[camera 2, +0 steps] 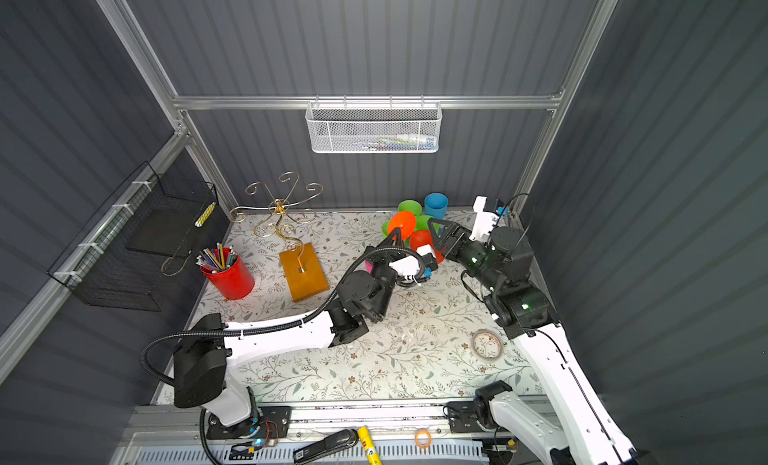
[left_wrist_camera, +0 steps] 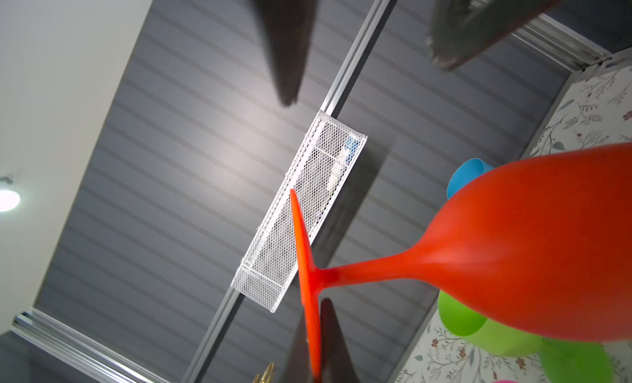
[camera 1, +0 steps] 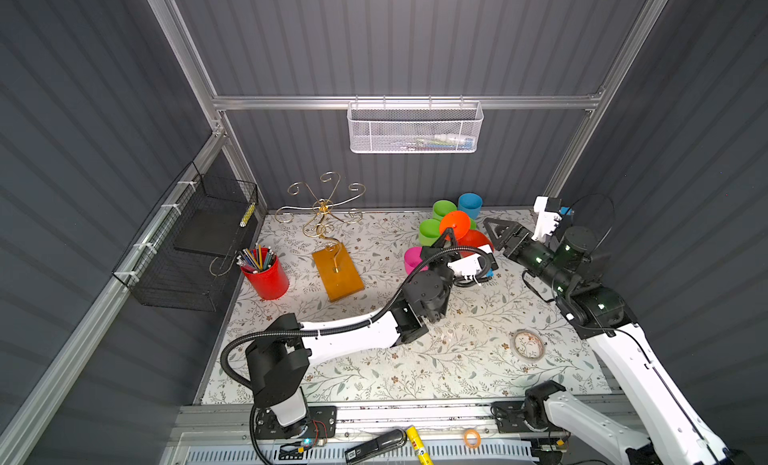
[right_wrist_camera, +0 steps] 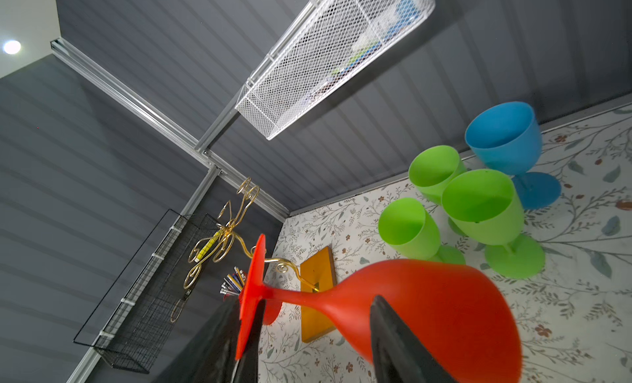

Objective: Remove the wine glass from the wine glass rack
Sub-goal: 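Open the right gripper and draw it back while the left gripper lifts the red glass, then grasp the red glass bowl rim with the right gripper from the left gripper, then open the left gripper and lower the red glass with the right gripper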

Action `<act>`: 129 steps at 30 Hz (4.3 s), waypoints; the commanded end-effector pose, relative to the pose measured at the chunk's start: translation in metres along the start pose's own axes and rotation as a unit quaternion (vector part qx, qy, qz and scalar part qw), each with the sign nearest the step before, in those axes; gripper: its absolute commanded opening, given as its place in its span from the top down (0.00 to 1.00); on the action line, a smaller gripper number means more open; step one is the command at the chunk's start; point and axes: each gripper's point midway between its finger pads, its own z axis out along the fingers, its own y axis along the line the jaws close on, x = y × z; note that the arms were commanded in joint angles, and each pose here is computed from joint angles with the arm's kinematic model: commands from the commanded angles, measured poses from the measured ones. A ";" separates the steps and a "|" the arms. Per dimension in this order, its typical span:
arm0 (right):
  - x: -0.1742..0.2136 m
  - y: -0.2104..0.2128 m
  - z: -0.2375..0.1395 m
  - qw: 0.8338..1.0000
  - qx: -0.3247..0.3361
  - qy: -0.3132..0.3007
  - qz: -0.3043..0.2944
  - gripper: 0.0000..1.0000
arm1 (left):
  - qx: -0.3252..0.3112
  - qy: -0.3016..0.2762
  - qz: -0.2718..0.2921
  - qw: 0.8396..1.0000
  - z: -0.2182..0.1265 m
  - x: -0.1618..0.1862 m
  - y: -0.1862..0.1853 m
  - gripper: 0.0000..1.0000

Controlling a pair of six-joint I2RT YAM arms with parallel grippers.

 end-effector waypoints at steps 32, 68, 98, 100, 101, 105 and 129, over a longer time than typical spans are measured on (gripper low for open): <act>-0.018 0.021 -0.030 0.990 -0.126 0.000 -0.060 0.34 | 0.317 0.253 -0.543 0.735 0.050 0.079 0.008 1.00; 0.022 0.039 0.045 0.978 -0.122 0.116 -0.121 0.93 | 0.338 0.246 -0.573 0.705 0.048 0.081 0.007 1.00; 0.021 -0.003 0.003 0.955 0.088 0.154 -0.238 1.00 | 0.287 0.249 -0.534 0.755 0.036 0.098 0.043 0.14; 0.026 -0.007 -0.001 0.947 0.107 0.165 -0.255 1.00 | 0.283 0.251 -0.525 0.762 0.035 0.101 0.046 0.12; 0.029 -0.010 -0.002 0.942 0.117 0.173 -0.261 1.00 | 0.281 0.251 -0.522 0.765 0.034 0.101 0.047 0.11; 0.043 -0.023 0.000 0.930 0.147 0.199 -0.272 1.00 | 0.271 0.256 -0.508 0.777 0.031 0.107 0.053 0.05; 0.131 -0.081 0.075 0.859 0.227 0.335 -0.315 1.00 | 0.233 0.184 -0.483 0.824 0.007 0.092 0.123 0.00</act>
